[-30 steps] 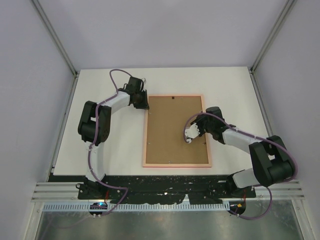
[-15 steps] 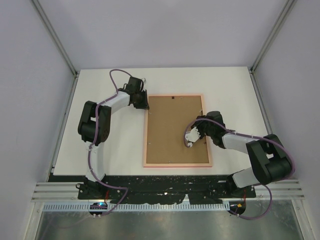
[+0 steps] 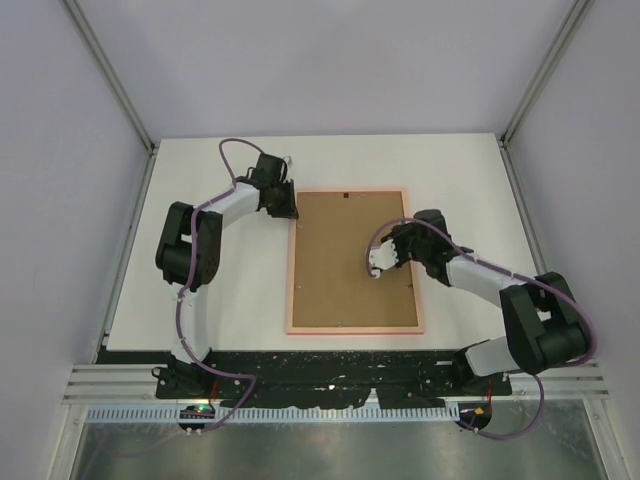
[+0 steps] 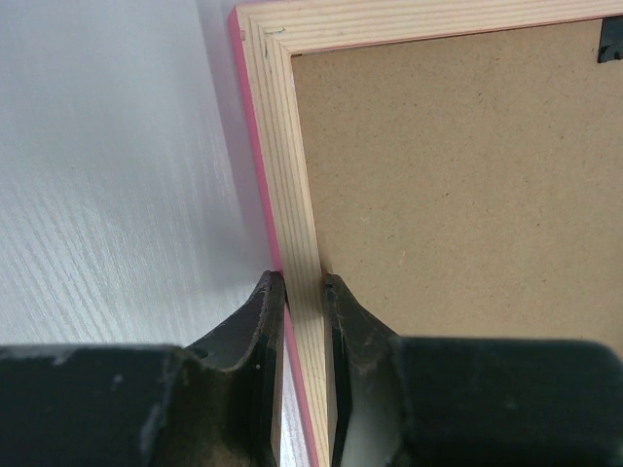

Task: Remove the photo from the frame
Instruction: Release the photo frame item from the photo frame.

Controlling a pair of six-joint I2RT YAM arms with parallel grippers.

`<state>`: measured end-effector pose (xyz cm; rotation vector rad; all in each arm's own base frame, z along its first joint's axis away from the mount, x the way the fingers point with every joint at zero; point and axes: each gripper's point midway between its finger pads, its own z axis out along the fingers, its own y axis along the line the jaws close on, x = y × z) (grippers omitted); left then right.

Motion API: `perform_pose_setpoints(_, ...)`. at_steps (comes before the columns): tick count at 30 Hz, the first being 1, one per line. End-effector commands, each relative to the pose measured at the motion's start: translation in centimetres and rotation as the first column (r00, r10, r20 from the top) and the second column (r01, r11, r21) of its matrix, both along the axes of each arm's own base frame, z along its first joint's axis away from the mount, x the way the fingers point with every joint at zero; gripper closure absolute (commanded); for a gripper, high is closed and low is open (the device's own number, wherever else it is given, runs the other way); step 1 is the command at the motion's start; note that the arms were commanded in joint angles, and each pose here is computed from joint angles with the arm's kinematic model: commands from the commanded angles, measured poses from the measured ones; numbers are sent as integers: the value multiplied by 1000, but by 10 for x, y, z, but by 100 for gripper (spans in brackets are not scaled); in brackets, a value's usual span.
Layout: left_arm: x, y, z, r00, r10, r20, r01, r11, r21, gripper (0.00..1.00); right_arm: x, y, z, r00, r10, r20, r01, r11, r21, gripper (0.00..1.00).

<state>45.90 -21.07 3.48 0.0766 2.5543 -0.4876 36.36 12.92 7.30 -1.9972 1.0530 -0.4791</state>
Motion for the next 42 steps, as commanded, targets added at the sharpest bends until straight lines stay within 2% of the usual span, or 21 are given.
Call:
perform_pose_setpoints(1, -4, 0, 6, 999, -31, 7, 31, 999, -13, 100, 5, 14, 56, 978, -114, -175, 153, 961, 229, 92)
perform_pose_setpoints(6, -4, 0, 6, 999, -33, 5, 33, 999, -13, 100, 4, 23, 82, 968, -118, -222, 189, 925, 331, 92)
perform_pose_setpoints(9, -4, 0, 6, 999, -31, 7, 31, 999, -13, 100, 2, 22, 84, 959, -135, -248, 217, 914, 343, 92)
perform_pose_setpoints(20, -4, 0, 6, 999, -33, 7, 33, 999, -13, 100, 2, 7, 50, 969, -150, -197, 192, 959, 211, 92)
perform_pose_setpoints(42, -4, 0, 6, 999, -32, 6, 32, 999, -14, 100, 21, -6, 3, 987, -141, -81, 145, 988, 47, 92)
